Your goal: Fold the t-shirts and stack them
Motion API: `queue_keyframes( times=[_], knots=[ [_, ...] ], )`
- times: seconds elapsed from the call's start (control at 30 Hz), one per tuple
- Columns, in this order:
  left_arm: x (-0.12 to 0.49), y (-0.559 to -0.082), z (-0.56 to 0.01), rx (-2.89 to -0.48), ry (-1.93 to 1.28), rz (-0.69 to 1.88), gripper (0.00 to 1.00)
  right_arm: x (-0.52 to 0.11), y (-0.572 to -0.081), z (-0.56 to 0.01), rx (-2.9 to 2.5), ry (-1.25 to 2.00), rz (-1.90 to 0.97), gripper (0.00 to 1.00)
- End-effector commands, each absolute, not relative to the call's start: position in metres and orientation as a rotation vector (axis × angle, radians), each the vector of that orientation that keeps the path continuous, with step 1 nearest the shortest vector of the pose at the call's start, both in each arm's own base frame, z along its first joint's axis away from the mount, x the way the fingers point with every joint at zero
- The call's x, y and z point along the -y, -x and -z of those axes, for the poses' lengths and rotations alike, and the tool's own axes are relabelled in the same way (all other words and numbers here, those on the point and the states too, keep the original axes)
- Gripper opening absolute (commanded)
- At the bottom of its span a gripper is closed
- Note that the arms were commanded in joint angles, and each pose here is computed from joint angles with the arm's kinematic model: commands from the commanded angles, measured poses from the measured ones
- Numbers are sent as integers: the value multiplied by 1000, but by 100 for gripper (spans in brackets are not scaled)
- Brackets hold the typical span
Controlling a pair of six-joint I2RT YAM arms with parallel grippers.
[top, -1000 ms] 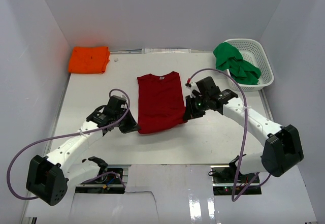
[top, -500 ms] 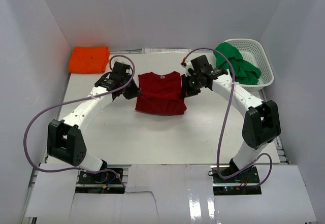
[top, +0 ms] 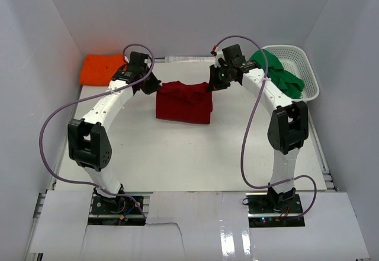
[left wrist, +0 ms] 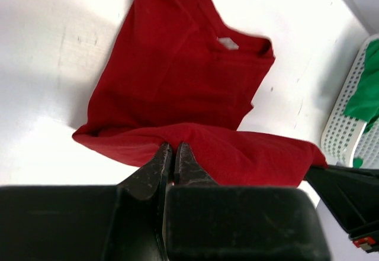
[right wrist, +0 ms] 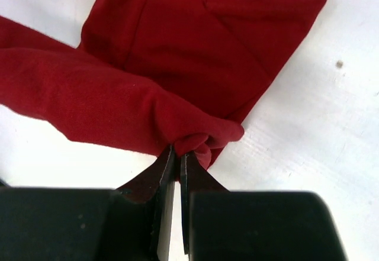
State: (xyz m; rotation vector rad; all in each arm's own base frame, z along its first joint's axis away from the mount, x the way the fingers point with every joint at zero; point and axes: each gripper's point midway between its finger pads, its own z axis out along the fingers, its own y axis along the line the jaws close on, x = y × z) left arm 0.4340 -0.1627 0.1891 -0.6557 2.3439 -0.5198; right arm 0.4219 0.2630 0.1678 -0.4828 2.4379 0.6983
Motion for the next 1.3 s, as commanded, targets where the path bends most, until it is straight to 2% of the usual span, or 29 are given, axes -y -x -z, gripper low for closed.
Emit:
queue_keyframes(
  times=[0.0,0.3,0.4,0.47,0.5,0.57,0.6,0.63,0.7,0.73,0.8,0.9,1.0,1.03,1.1,1.13,1.17,1.23,1.27],
  knots=[
    [158,-459,-205,-2291,657,526,0,-267,-441,-181,-2385,497,-717,8],
    [166,-510,-155,-2375,658,521,0,-275,-485,-157,-2380,459,-749,10],
    [170,-539,-154,-2351,652,553,0,-272,-503,-142,-2376,409,-742,10],
    [170,-553,-151,-2345,641,562,6,-266,-513,-137,-2367,361,-744,13],
    [169,-561,-148,-2341,645,563,23,-264,-523,-133,-2346,340,-740,16],
    [163,-582,-144,-2314,667,574,68,-258,-535,-128,-2333,288,-714,29],
    [160,-589,-144,-2300,678,569,88,-257,-545,-129,-2299,276,-702,30],
    [157,-601,-144,-2273,684,569,97,-249,-554,-128,-2283,237,-649,35],
    [148,-617,-153,-2211,688,594,98,-235,-565,-130,-2248,182,-569,43],
    [145,-621,-157,-2189,687,597,98,-234,-575,-143,-2168,174,-557,54],
    [128,-627,-173,-2135,696,550,98,-228,-575,-167,-2079,182,-520,55],
    [112,-618,-204,-2062,644,478,98,-219,-561,-164,-2043,206,-474,58],
    [123,-589,-217,-2068,544,558,98,-231,-548,-166,-2056,255,-548,49],
    [130,-581,-218,-2076,514,595,95,-242,-542,-168,-2063,282,-634,38],
    [148,-559,-211,-2108,437,719,92,-260,-530,-163,-2092,316,-752,29],
    [156,-554,-209,-2115,410,780,83,-266,-528,-164,-2094,317,-797,12],
    [163,-548,-206,-2121,384,832,76,-272,-525,-165,-2092,321,-836,8],
    [182,-539,-198,-2125,326,977,64,-290,-518,-164,-2087,337,-954,8],
    [187,-539,-196,-2121,308,1029,49,-293,-519,-165,-2080,334,-987,8]
  ],
)
